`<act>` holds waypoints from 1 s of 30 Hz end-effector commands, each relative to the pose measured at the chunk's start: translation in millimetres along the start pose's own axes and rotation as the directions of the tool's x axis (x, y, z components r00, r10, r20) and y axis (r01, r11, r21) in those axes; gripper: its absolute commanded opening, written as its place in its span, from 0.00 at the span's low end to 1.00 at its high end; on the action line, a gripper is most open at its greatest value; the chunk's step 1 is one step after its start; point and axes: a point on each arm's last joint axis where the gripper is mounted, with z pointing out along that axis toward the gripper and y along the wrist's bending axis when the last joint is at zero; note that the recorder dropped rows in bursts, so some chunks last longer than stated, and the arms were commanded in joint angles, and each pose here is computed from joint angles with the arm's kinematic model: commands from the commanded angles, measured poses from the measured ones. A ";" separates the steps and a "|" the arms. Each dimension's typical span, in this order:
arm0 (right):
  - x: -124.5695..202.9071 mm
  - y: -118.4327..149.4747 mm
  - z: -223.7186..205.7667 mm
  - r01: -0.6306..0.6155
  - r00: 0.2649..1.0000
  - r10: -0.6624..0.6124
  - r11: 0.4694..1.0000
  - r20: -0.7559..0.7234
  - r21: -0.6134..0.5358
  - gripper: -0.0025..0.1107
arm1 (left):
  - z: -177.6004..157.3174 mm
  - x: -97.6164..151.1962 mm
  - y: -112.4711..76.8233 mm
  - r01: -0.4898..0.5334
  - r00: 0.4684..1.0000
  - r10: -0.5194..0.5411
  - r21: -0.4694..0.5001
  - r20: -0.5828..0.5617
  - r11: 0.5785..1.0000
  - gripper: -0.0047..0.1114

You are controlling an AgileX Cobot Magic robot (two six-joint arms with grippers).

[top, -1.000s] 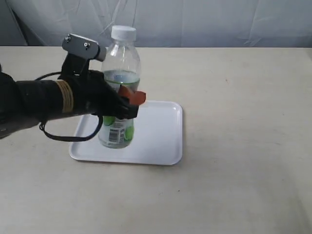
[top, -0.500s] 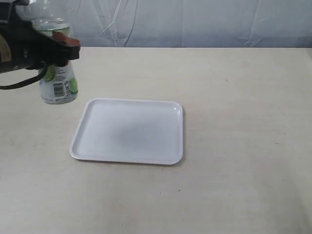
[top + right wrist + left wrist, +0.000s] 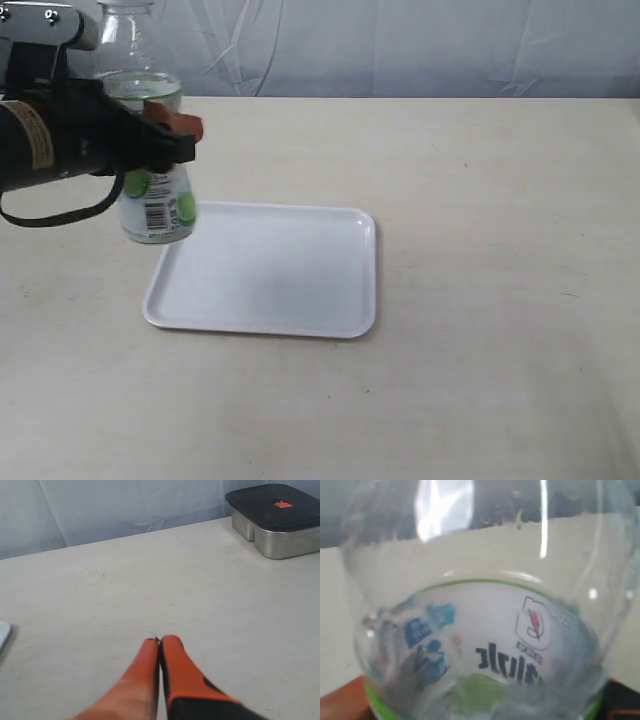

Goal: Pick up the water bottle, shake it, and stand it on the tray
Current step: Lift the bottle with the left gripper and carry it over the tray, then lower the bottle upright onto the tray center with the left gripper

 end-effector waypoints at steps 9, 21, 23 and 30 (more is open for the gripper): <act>-0.3 -0.3 -0.1 0.003 1.000 -0.003 1.000 0.009 0.004 0.06 | 0.2 -13.9 12.6 0.091 0.994 -0.087 -0.052 0.063 0.995 0.04; -0.3 -0.3 -0.1 0.003 1.000 -0.003 1.000 0.009 0.004 0.06 | 8.9 -25.4 -20.5 -0.168 0.955 0.090 0.266 0.283 0.949 0.04; -0.3 -0.3 -0.1 0.003 1.000 -0.003 1.000 0.009 0.004 0.06 | 21.4 -7.4 -19.0 -0.136 0.971 0.068 0.299 0.229 0.945 0.04; -0.3 -0.3 -0.1 0.003 1.000 -0.003 1.000 0.009 0.004 0.06 | 50.6 27.3 -22.6 -0.151 0.967 0.039 0.439 0.254 0.886 0.04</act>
